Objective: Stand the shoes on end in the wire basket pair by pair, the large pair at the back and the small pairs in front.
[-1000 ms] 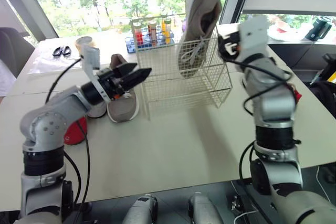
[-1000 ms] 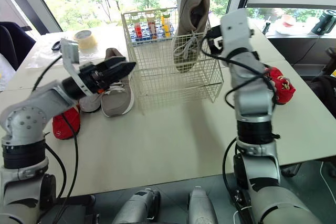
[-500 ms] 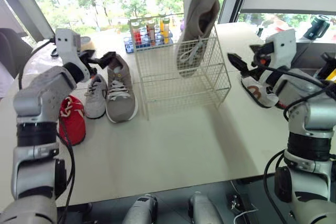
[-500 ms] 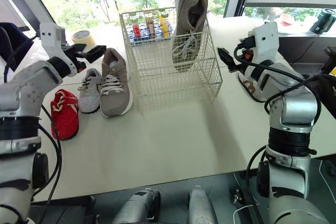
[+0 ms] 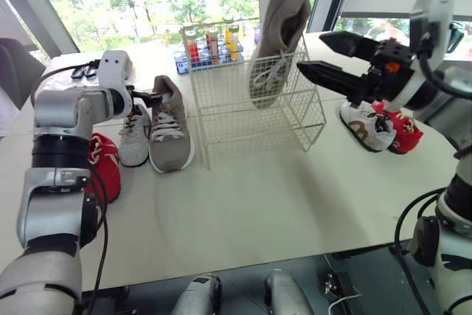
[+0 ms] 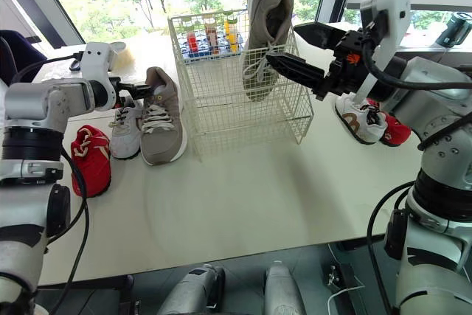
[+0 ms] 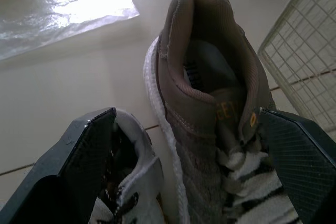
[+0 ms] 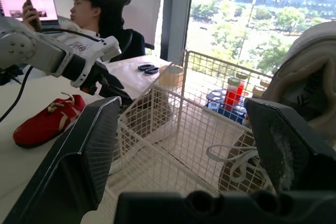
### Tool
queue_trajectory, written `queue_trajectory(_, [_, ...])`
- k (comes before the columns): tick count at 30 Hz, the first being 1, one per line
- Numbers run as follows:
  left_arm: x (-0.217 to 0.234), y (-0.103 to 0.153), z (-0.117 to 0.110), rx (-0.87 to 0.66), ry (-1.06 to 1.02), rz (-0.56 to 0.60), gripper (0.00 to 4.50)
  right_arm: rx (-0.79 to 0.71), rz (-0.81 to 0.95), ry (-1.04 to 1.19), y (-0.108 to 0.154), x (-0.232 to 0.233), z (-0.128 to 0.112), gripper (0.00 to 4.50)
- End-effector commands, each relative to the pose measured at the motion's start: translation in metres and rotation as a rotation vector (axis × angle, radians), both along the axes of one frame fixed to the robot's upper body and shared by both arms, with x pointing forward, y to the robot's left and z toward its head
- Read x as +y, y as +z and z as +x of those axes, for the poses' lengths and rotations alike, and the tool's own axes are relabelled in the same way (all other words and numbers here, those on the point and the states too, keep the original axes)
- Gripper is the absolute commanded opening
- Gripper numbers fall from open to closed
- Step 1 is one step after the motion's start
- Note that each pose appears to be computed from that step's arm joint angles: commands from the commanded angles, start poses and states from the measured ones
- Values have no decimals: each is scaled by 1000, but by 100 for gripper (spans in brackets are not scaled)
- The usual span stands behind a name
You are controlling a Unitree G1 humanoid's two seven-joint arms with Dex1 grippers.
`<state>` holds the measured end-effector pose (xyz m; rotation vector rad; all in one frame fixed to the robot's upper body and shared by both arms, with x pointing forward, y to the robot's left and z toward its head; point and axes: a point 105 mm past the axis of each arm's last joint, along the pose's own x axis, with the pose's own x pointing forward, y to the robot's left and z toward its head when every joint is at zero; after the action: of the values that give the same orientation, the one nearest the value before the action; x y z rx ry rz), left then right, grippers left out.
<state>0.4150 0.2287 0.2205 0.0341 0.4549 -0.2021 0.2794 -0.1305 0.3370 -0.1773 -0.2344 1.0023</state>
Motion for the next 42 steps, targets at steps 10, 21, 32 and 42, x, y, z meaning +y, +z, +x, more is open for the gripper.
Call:
queue_trajectory(10, [-21,-14,6,80,-21,-25,450,-13,-325,169,-43,17,-44,407])
queue_trajectory(21, [-39,-27,27,77,-52,-17,450,-19,-302,125,-44,18,-40,407])
queue_trajectory(32, [-39,-31,39,72,-24,-95,51,-22,-297,83,-46,18,-36,413])
queue_trajectory(42, [-6,115,30,-443,54,-236,38,-14,-293,58,-49,16,-32,413])
